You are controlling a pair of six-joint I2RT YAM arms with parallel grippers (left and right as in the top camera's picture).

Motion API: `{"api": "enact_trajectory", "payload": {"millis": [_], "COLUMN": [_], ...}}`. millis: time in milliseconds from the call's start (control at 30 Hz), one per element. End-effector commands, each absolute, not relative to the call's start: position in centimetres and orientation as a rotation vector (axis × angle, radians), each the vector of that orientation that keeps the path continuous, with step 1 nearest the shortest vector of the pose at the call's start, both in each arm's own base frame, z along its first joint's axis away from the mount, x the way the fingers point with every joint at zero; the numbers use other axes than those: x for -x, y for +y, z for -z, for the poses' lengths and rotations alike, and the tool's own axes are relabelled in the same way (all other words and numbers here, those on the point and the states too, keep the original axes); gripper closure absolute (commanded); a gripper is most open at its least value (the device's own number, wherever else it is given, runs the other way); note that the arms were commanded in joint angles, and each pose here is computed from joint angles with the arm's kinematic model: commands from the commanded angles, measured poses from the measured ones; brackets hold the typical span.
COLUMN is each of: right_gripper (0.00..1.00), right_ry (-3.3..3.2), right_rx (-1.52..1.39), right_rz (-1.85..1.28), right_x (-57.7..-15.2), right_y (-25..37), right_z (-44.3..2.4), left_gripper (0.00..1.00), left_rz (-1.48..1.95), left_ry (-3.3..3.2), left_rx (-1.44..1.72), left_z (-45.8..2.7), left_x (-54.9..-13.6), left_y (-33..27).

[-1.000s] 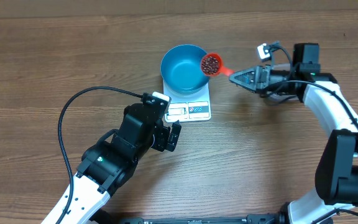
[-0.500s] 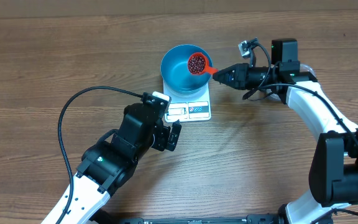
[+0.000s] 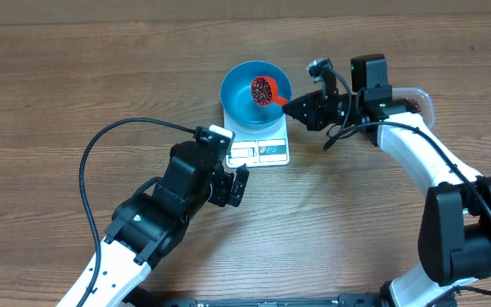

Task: Scoop item into bowl and weigh 150g on scale
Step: 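Tilt the red scoop to pour beans into the blue bowl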

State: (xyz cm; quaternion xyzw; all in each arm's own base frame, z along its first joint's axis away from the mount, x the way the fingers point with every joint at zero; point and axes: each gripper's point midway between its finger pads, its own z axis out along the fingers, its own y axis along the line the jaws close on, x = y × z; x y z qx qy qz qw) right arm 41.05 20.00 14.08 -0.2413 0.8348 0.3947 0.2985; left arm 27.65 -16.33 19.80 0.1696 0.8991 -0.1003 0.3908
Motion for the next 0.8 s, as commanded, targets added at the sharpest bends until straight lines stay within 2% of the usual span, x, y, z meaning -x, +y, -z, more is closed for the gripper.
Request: {"api": "enact_trajectory", "payload": {"millis": [0, 200, 500, 767], "right_gripper": [0.96, 0.96, 0.96, 0.96], "right_ry": [2.111, 1.981, 1.917, 1.773], "right_rx": [0.835, 1.046, 1.099, 1.258], "right_rz": [-0.951, -0.798, -0.639, -0.526], "right_x": [-40.9, -41.2, -42.8, -43.1], "right_y": [20.5, 20.5, 19.8, 19.9], "right_z": [-14.1, -13.8, -14.0, -14.2], "left_gripper": [0.01, 0.00, 0.00, 0.00], "left_rz": [0.225, 0.228, 0.231, 0.230], "left_ry": [2.267, 2.260, 2.255, 2.253], "left_rx": [-0.446, -0.444, -0.442, -0.443], "left_z": [-19.9, -20.1, -20.2, -20.2], "left_x": [-27.6, -27.7, -27.8, -27.8], "left_y": [-16.0, -16.1, -16.1, -16.1]}}
